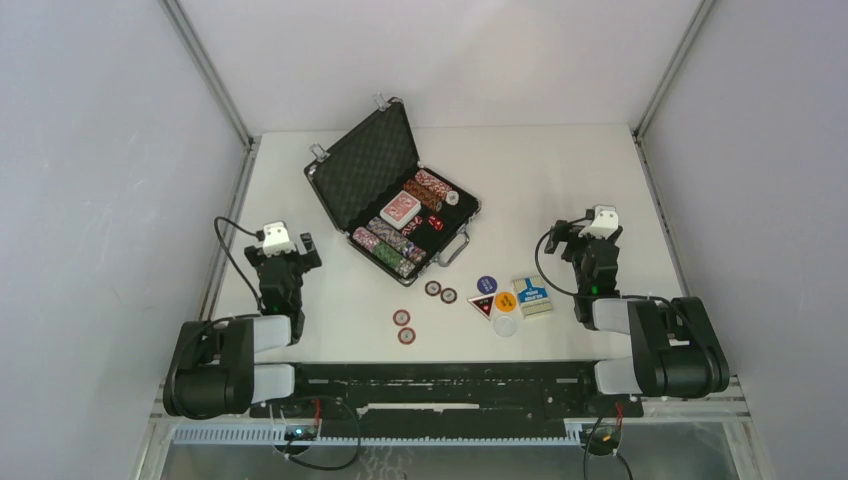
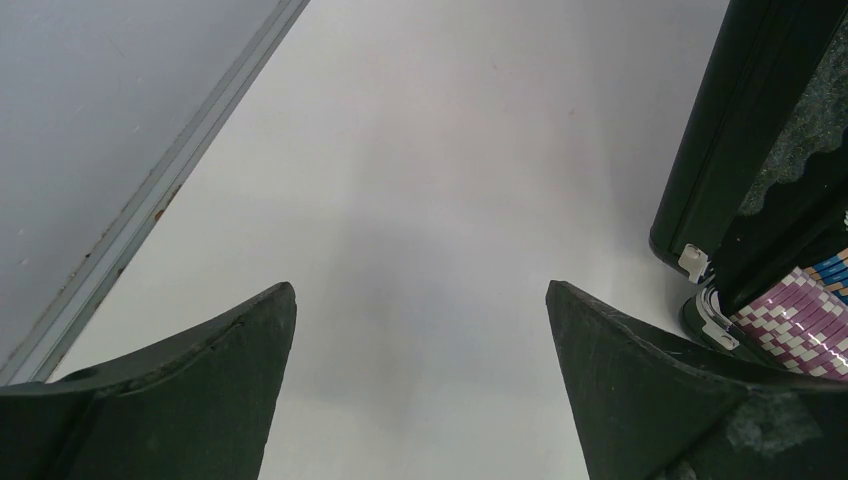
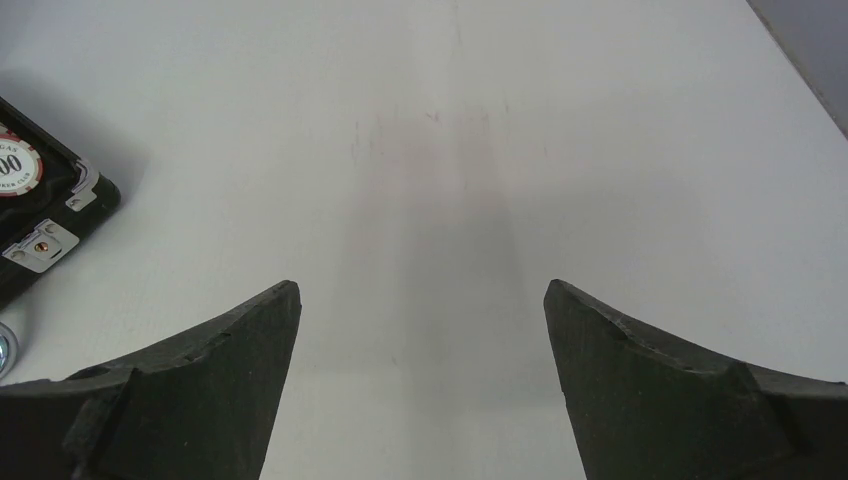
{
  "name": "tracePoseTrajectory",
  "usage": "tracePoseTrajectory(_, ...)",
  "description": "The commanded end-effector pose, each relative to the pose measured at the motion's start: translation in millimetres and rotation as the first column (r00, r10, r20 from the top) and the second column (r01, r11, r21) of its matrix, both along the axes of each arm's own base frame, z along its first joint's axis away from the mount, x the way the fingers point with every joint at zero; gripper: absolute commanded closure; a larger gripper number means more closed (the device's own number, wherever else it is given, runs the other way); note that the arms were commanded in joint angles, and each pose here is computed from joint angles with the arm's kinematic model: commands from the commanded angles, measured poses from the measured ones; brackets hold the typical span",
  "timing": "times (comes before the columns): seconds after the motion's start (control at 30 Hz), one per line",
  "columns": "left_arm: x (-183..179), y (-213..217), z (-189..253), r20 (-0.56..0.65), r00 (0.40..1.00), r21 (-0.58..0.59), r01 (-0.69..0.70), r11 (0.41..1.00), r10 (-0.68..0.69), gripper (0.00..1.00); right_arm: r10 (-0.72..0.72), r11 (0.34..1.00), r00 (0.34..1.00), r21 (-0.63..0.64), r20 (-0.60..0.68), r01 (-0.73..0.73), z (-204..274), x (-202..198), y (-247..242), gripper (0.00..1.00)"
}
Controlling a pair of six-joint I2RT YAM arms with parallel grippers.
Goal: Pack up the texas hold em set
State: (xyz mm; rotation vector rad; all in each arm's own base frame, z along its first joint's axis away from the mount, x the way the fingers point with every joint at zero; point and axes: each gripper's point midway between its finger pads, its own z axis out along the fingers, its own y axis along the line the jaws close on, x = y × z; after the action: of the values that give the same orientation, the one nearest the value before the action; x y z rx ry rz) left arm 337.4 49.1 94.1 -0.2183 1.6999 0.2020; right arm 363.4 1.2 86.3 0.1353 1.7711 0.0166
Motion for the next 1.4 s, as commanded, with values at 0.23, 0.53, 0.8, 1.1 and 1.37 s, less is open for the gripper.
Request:
tracePoseTrajectory(0.23, 14, 2, 38, 0.116, 0.993, 0.023, -0.009, 1.0, 0.006, 0.0, -0.002, 1.0, 0.999, 0.016, 0.041, 0.002, 11, 1, 0, 0.0)
tracePoseTrajectory(0.53, 14, 2, 38, 0.116, 0.993, 0.023, -0.008, 1.0, 0.005, 0.0, 0.01, 1.0, 1.0, 0.004, 0.01, -0.01, 28, 12, 4, 0.0)
tracePoseTrajectory(0.8, 12, -20, 45, 0.145, 0.98, 0.077, 0.129, 0.989, -0.139, 0.0, 0.232, 0.966, 0.964, 0.144, -0.128, -0.214, 104, 34, 83, 0.0)
tracePoseTrajectory(1.1, -2, -39, 116, 0.169, 0.985, -0.192, 0.078, 0.978, -0.045, 0.0, 0.37, 0.929, 0.92, 0.08, -0.129, -0.362, 130, 53, 148, 0.19)
tracePoseTrajectory(1.37, -15, -28, 94, 0.043, 0.977, -0.275, -0.189, 0.943, 0.208, 0.0, 0.566, 0.824, 0.801, 0.11, -0.195, -0.555, 130, 114, 199, 0.43)
